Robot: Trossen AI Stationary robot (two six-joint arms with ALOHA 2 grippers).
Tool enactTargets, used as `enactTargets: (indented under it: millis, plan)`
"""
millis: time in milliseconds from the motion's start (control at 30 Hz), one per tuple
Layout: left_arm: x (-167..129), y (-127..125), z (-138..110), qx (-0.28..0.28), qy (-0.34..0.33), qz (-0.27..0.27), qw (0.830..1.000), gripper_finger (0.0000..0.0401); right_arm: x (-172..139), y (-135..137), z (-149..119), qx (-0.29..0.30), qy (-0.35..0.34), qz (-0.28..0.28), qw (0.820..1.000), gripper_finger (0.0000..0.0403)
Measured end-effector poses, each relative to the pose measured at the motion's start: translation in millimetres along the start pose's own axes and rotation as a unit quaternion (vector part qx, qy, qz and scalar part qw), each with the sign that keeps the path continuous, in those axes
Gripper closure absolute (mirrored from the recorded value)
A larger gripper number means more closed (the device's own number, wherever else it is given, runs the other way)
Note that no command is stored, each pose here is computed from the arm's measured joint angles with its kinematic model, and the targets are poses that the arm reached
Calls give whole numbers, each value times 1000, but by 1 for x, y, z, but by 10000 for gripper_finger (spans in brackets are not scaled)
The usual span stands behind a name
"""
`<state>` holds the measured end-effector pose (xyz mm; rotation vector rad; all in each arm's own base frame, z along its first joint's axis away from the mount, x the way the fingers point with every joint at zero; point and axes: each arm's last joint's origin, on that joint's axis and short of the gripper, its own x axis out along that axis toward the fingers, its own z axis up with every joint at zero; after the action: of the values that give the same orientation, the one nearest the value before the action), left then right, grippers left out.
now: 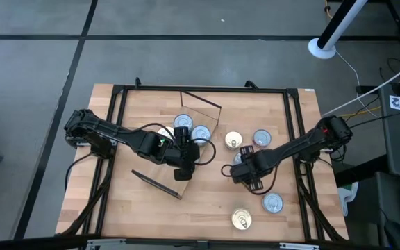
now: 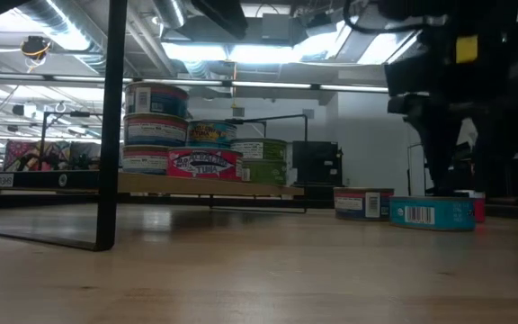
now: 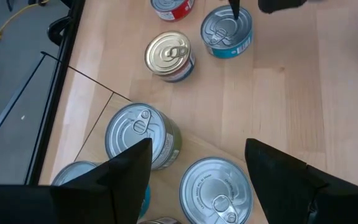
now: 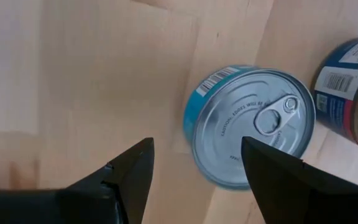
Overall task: Stack canned seafood by type on shelf
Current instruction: Stack the light blue tuna can on top of the light blue tuna can on the shelf
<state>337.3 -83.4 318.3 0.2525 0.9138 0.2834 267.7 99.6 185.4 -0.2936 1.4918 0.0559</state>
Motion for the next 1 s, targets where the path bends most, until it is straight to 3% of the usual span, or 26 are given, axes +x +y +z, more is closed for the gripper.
enactTargets:
  millis: [267,567,1000]
  plan:
    - [0,0,0,0,0,0,1000,148,24,4,5,-8,42,-15,999,162]
    - [0,0,0,0,0,0,1000,148,28,5,6,-10,50,-20,998,169]
    - [0,0,0,2,1,0,1000,148,28,5,6,-10,52,-19,998,293]
